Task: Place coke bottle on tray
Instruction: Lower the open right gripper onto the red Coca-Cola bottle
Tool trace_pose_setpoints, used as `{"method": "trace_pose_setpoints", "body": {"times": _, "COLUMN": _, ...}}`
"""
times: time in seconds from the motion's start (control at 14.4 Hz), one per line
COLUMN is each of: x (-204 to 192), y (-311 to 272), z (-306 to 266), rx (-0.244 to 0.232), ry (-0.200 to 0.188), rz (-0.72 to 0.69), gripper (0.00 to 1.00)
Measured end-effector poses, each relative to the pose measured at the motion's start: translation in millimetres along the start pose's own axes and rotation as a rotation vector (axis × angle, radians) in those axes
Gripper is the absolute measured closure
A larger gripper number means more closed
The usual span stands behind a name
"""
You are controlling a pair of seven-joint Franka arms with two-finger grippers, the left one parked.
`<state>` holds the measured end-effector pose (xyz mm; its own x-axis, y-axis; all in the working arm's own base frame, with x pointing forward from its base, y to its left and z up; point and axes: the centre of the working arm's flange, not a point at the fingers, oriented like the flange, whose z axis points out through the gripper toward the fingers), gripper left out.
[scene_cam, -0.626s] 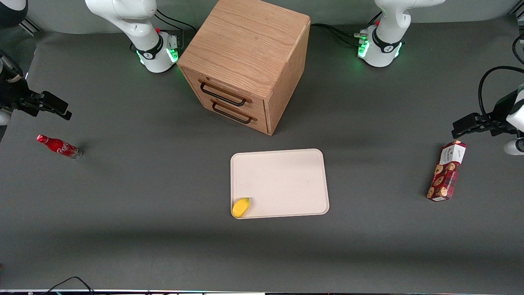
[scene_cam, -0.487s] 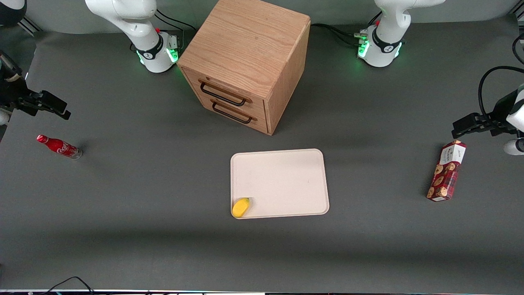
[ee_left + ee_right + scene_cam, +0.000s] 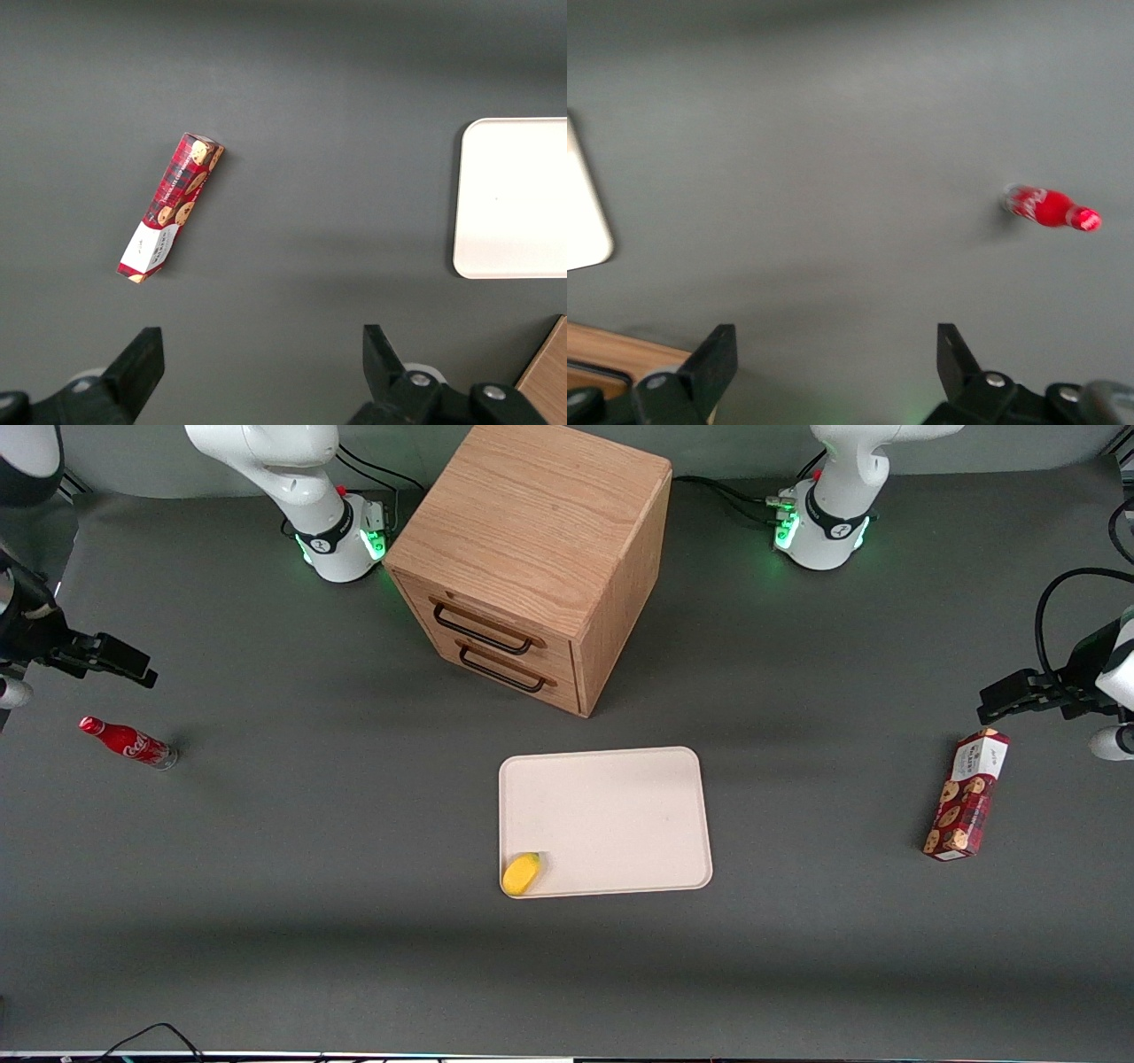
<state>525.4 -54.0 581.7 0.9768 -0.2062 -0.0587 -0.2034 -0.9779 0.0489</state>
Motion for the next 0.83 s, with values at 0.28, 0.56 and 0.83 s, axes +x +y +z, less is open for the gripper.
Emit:
{"method": "trace_pose_setpoints", "body": {"times": 0.28, "x": 26, "y": 99, "z": 42, "rx": 0.007, "ry": -0.027, "rz": -0.009, "gripper": 0.0}}
{"method": "trace_pose_setpoints", "body": {"times": 0.56, "x": 41, "y": 187, "z": 93, "rx": 0.021, "ry": -0.009, "rz": -0.049, "gripper": 0.0}}
{"method": "trace_pose_setpoints", "body": {"times": 0.83, "x": 41, "y": 214, "z": 170, "rx": 0.008, "ry": 0.057, "rz": -0.088, "gripper": 0.0}}
